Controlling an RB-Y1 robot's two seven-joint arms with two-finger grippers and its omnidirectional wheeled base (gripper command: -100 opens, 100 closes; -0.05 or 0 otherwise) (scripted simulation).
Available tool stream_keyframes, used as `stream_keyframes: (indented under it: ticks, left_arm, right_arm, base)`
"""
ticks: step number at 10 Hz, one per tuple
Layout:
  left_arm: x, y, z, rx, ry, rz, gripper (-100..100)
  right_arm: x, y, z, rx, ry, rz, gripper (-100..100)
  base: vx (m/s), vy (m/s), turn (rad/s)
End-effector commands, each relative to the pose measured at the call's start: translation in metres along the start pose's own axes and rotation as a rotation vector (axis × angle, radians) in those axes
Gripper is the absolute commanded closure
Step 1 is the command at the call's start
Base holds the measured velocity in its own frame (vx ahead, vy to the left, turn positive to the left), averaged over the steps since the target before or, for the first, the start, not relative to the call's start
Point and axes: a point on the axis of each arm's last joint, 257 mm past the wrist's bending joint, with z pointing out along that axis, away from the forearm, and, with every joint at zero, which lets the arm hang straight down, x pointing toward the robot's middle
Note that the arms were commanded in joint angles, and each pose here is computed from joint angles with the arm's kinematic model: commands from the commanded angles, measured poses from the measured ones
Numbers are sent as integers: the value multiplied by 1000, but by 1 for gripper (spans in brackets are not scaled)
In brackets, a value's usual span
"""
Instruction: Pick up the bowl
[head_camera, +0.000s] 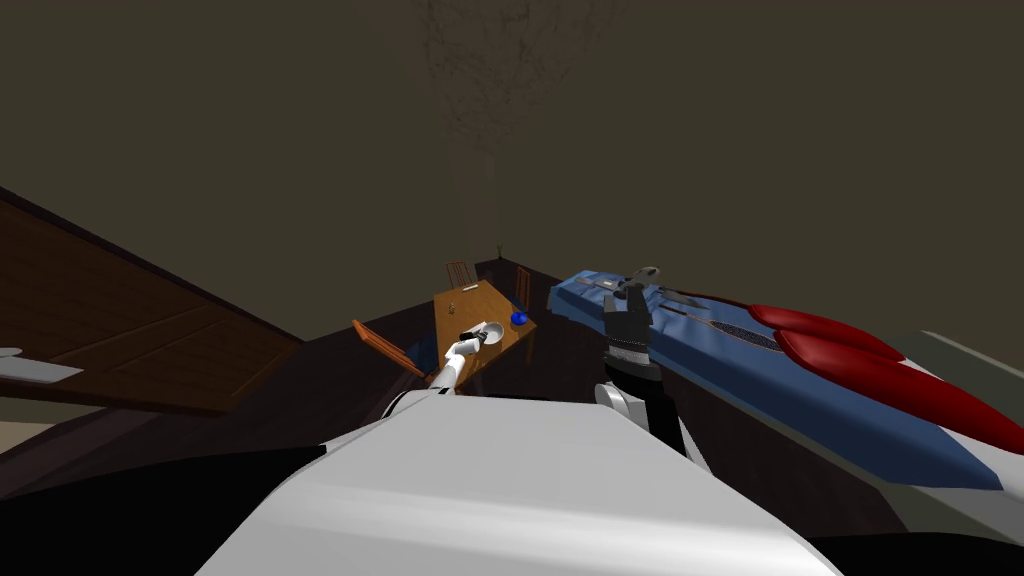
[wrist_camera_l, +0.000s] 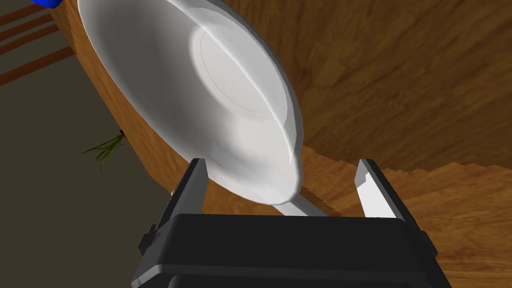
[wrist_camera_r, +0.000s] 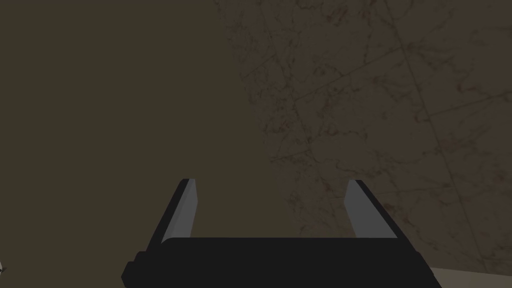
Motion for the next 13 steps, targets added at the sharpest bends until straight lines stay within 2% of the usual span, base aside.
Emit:
stream_keyframes:
  ticks: [1, 3, 4, 8, 9, 10, 12, 13]
  left_arm:
    - [4, 3, 2, 0, -4, -5, -100]
    - [7, 7, 3, -2, -4, -6, -100]
    - [7, 7, 4, 0, -5, -7, 100]
    - [8, 11, 4, -6, -2, -18, 100]
    - [8, 11, 4, -6, -2, -17, 0]
    - [1, 0, 1, 1, -2, -2, 100]
    - [-1, -1, 1, 4, -4, -2, 100]
    - [-1, -1, 0, 3, -3, 1, 0]
  right_arm:
    - [0, 0, 0, 0, 0, 0, 0]
    - [0, 0, 0, 0, 0, 0, 0]
    - [0, 0, 0, 0, 0, 0, 0]
    - [0, 0, 0, 0, 0, 0, 0]
    - [0, 0, 0, 0, 0, 0, 0]
    - [0, 0, 0, 0, 0, 0, 0]
    - [0, 0, 0, 0, 0, 0, 0]
    - [0, 0, 0, 0, 0, 0, 0]
  base:
    - [66, 27, -37]
    - [48, 23, -25]
    - [5, 3, 2]
    - [0, 0, 7]
    - [0, 0, 0]
    - [-44, -21, 40]
    - [-52, -29, 27]
    - [-6, -3, -3]
